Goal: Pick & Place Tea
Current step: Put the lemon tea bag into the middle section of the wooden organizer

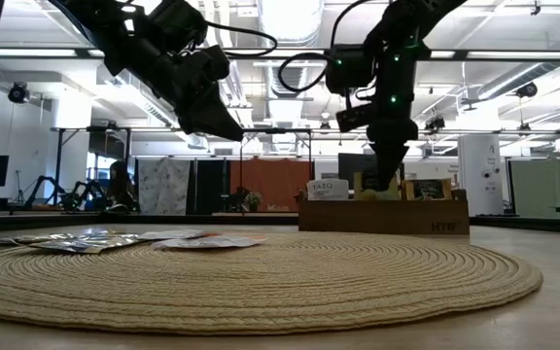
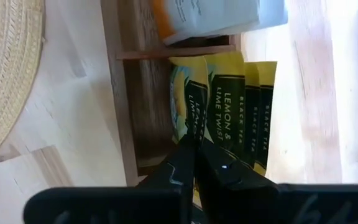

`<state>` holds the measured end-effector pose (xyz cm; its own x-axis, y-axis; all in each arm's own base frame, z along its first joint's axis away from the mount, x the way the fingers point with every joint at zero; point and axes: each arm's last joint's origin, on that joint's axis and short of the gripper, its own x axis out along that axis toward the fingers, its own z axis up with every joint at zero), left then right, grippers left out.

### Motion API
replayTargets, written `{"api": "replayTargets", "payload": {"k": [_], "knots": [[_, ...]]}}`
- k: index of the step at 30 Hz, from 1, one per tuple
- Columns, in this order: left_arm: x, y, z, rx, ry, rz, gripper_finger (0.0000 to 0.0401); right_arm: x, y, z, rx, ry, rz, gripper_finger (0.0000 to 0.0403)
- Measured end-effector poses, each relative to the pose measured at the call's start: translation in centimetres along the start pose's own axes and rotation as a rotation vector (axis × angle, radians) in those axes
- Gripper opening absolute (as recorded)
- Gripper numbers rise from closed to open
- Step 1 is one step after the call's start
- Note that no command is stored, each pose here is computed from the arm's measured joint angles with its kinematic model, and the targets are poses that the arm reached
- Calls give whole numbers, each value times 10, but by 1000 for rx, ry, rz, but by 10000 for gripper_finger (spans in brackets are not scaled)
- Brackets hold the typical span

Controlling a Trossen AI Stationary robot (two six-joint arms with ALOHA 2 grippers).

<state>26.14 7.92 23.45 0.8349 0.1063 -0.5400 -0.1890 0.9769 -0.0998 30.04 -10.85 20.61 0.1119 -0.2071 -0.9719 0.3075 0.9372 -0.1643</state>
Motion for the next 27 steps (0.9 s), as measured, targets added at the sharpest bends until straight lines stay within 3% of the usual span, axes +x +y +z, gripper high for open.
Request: {"api": "replayTargets", "payload": {"k": [9, 21, 27], "knots": [[0, 0, 0, 0, 0, 0, 83, -6, -1, 5, 21, -25, -1, 19], [0, 1, -5, -8, 46, 2, 83, -8, -1, 3, 63, -8, 1, 116], [-1, 1, -13, -21, 129, 4, 83, -23, -3, 9, 81, -26, 4, 140]]}}
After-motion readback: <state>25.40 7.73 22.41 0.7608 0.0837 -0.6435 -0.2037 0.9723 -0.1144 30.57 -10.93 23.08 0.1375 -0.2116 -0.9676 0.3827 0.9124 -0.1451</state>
